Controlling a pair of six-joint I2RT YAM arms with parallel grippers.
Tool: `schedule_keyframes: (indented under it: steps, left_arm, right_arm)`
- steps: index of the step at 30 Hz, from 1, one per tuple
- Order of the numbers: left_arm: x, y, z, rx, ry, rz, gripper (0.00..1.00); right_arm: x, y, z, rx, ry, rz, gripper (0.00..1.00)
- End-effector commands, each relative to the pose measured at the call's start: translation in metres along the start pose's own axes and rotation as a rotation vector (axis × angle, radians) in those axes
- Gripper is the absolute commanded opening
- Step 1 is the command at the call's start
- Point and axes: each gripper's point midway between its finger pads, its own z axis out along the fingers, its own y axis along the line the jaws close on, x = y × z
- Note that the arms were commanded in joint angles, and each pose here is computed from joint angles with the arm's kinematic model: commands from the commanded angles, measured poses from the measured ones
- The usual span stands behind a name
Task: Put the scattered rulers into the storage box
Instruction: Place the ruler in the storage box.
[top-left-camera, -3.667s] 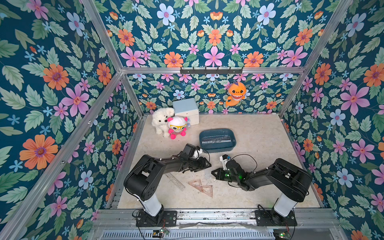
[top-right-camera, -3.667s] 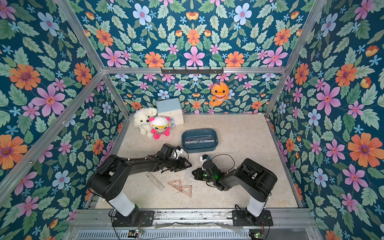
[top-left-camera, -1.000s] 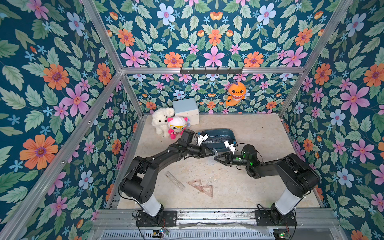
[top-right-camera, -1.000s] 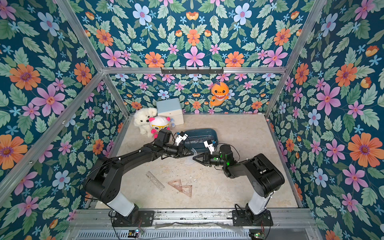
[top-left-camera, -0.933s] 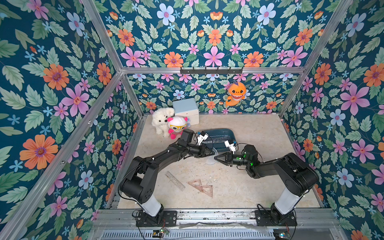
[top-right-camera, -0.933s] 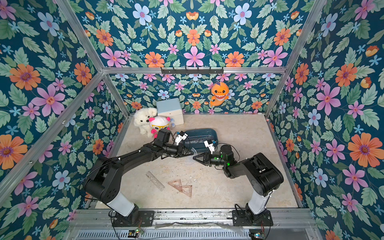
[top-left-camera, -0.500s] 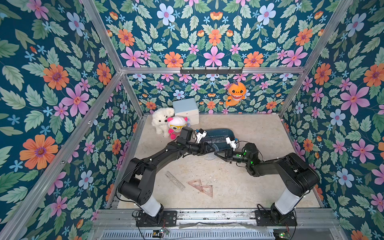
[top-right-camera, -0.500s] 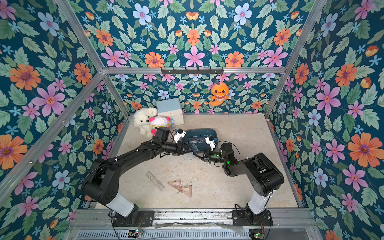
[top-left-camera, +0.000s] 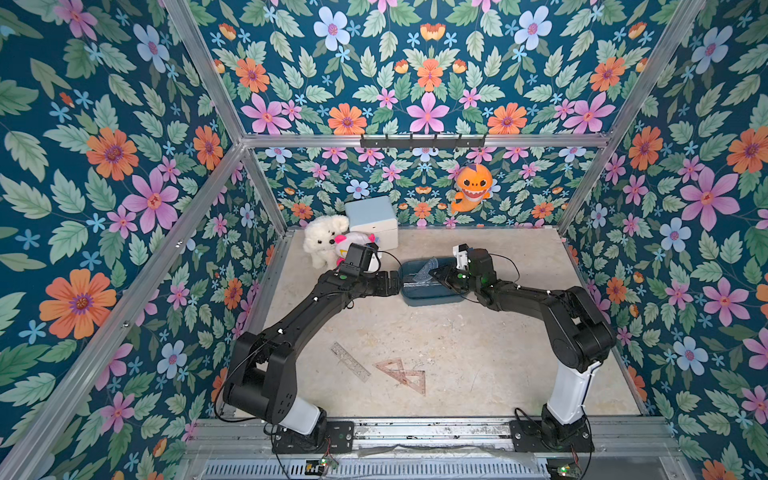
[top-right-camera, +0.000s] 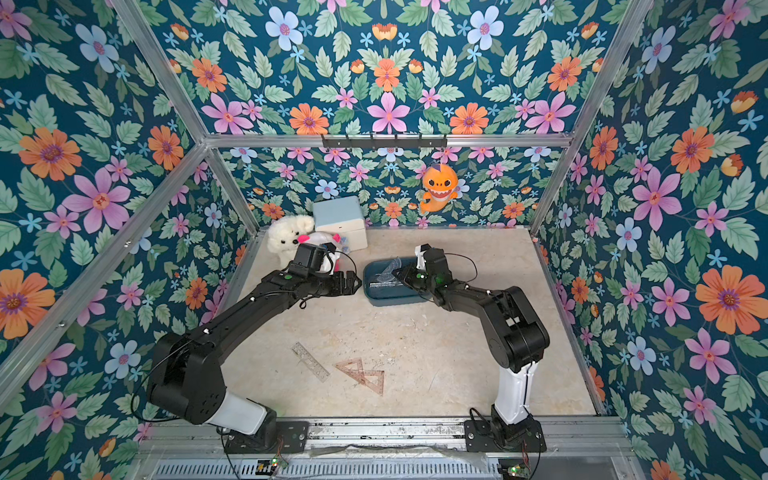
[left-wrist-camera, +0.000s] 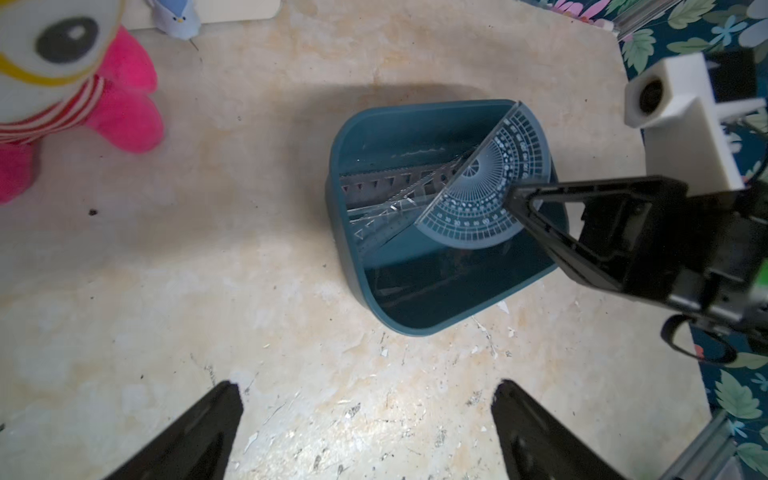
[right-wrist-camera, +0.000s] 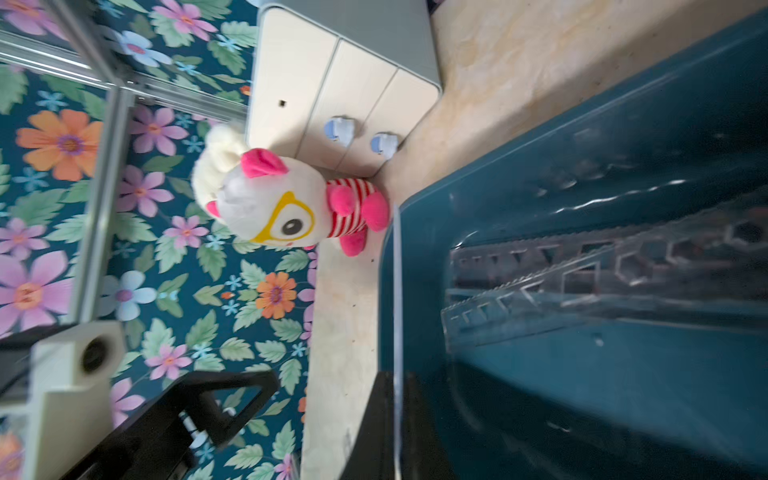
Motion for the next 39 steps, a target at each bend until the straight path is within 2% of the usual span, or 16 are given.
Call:
schedule_keyframes:
  steps: [1,6,13,17,20,24,29,35,39]
  left_arm:
    - [-0.007,0.016,-0.007,-0.084,-0.049,-0.011,0.99]
    - [-0.013,0.025,-0.018,-0.111,-0.115,-0.037,0.99]
    - [-0.012,0.025,-0.017,-0.109,-0.102,-0.037,0.99]
    - [-0.011,0.024,-0.016,-0.103,-0.088,-0.03,0.99]
    - [-0.011,0.021,-0.016,-0.091,-0.082,-0.026,0.99]
    - [-0.01,0.02,-0.015,-0.082,-0.074,-0.025,0.99]
    - [-0.009,0.017,-0.014,-0.067,-0.068,-0.025,0.99]
    - [-0.006,0.016,-0.013,-0.056,-0.056,-0.041,0.99]
    - [-0.002,0.015,-0.015,-0.054,-0.052,-0.069,0.99]
  right_arm:
    - [0.008,-0.03,0.011,0.148,0.06,-0.025,0.0]
    - [0.019,-0.038,0.023,0.2,0.117,-0.036,0.0]
    - [0.033,-0.051,0.034,0.247,0.18,-0.026,0.0]
    - [0.033,-0.053,0.037,0.265,0.205,-0.031,0.06]
    - [0.031,-0.049,0.035,0.276,0.213,-0.047,0.14]
    - [0.023,-0.039,0.026,0.299,0.207,-0.09,0.32]
    - [0.009,-0.022,0.01,0.324,0.188,-0.154,0.42]
    - [0.002,0.001,-0.023,0.336,0.153,-0.224,0.46]
    - [0.032,0.019,-0.046,0.321,0.168,-0.309,0.45]
